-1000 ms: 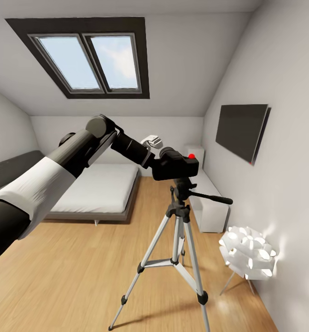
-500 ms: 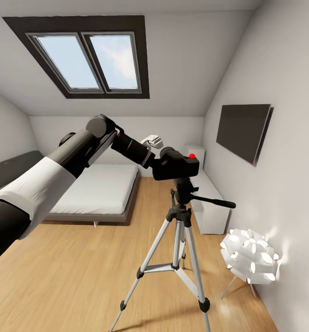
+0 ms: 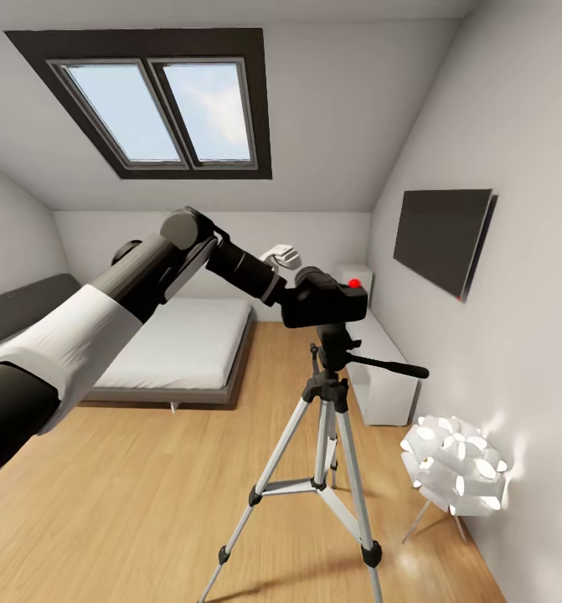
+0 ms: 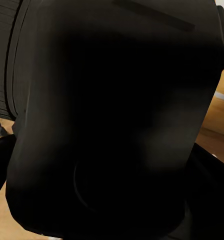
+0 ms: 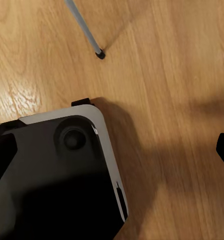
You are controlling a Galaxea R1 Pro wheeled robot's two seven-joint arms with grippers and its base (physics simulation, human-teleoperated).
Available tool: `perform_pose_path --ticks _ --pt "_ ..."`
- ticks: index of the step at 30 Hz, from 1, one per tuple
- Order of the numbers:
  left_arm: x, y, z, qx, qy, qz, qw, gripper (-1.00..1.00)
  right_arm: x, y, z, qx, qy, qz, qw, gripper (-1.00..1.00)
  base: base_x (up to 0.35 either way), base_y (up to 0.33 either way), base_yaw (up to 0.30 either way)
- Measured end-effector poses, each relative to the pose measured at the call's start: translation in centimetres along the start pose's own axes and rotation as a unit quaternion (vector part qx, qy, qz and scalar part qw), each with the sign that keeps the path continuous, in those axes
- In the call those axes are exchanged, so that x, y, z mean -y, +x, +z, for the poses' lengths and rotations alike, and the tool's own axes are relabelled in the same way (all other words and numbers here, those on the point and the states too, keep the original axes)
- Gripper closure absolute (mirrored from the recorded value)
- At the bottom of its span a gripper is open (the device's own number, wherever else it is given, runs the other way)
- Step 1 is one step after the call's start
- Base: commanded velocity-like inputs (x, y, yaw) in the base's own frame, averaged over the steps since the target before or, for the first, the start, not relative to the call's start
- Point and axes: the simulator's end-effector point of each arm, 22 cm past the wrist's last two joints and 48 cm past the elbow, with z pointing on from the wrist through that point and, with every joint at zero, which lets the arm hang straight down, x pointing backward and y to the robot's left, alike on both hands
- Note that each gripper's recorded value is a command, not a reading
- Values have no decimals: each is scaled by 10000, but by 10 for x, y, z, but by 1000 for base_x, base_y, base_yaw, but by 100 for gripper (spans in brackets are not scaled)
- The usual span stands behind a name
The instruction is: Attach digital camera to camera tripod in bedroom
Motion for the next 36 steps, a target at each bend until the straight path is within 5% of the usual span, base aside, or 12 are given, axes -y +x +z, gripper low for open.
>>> perform_pose_path --ticks 36 --pt "8 -4 6 -3 61 66 10000 100 0 0 0 0 0 -1 10000 -100 0 0 0"
